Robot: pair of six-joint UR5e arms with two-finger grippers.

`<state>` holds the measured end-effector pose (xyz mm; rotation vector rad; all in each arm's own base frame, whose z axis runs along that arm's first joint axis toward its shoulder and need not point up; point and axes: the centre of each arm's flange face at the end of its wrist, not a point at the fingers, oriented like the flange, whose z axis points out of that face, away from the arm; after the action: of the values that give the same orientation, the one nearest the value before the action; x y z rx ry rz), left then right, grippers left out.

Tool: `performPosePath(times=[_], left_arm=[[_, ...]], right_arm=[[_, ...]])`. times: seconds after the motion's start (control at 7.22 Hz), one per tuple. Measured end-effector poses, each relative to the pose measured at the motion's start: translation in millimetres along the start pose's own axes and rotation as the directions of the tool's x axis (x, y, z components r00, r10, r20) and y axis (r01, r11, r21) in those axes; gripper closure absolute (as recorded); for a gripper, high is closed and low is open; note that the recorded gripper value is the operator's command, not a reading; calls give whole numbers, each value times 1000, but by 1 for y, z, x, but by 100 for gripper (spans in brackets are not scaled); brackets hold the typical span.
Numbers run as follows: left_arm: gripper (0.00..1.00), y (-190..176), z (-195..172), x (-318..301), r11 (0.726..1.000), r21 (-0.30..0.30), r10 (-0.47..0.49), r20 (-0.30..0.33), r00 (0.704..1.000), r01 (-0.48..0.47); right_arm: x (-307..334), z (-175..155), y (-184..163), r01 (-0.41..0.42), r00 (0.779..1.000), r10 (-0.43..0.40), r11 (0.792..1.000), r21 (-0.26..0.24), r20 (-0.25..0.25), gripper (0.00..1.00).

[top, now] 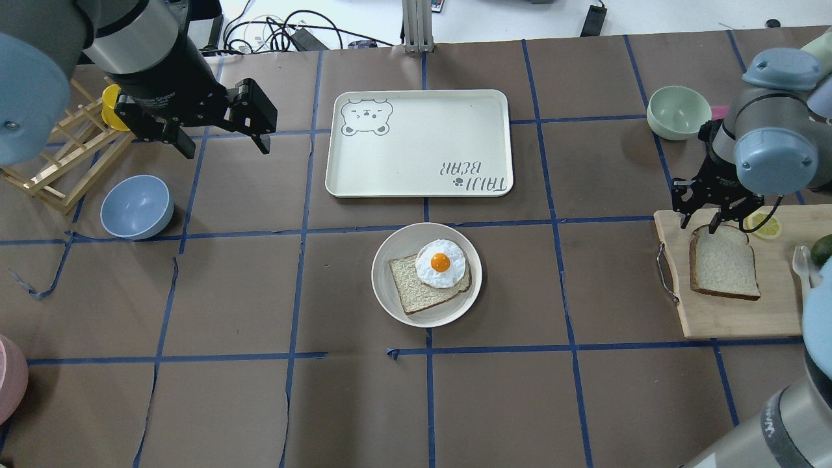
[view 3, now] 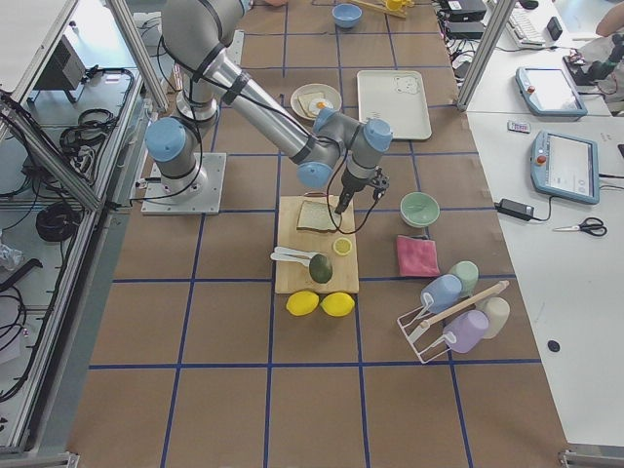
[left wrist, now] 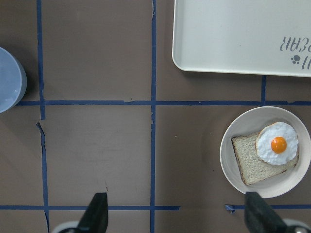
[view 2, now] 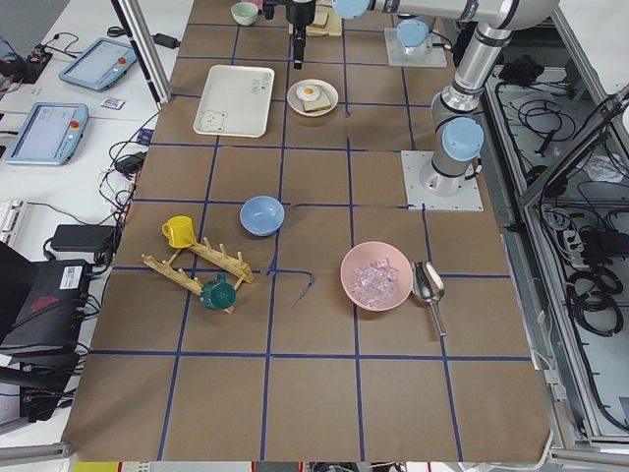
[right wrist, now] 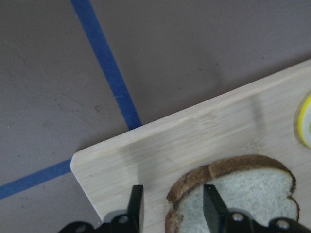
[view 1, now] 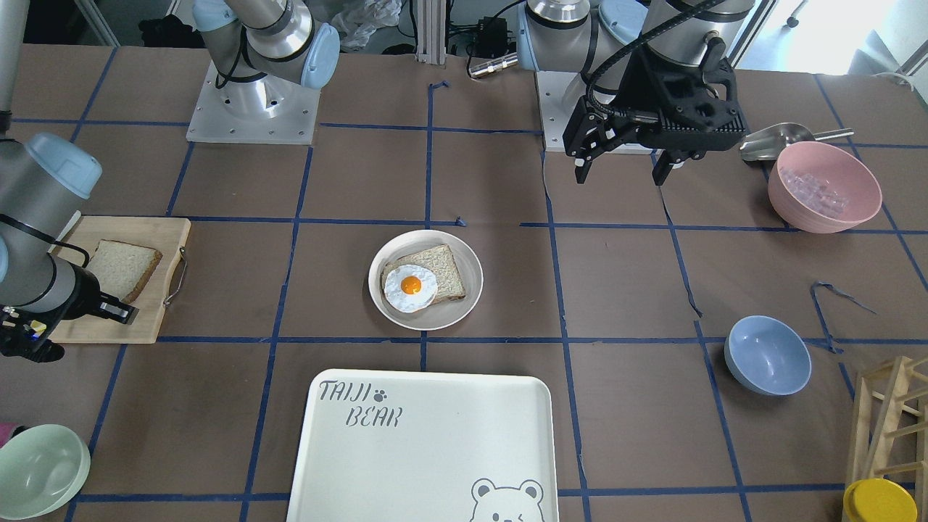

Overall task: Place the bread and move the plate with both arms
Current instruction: 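Lower the right gripper and pinch the bread slice's crust edge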

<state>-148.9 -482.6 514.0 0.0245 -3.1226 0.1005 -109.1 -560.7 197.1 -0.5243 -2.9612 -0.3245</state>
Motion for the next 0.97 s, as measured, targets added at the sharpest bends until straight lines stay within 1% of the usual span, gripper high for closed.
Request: performPosePath(times=[0.14, 0.28, 0.42, 0.55, 0.97], left_arm=[[0, 0, 0, 0, 1000, 0, 0, 0, 1000, 0], [0, 0, 0, 0, 1000, -1, 0, 0, 1000, 0], [0, 0, 0, 0, 1000, -1, 0, 0, 1000, 0], [0, 0, 0, 0, 1000, -1, 0, 1, 1000, 0], [0, 0, 0, 0, 1000, 0, 0, 0, 1000, 0]], right_arm=[[0, 2, 0, 0, 1000, 0, 1000, -3, 0, 71], [0, 2, 0, 0, 1000, 0, 1000, -5, -1, 77], [0, 3, 0, 1, 1000, -1, 1000, -7, -5, 90], [1, 3, 0, 3, 1000, -3, 1000, -10, -9, 100], [8, 4, 1, -5, 1000, 5, 1000, -27, -6, 100]])
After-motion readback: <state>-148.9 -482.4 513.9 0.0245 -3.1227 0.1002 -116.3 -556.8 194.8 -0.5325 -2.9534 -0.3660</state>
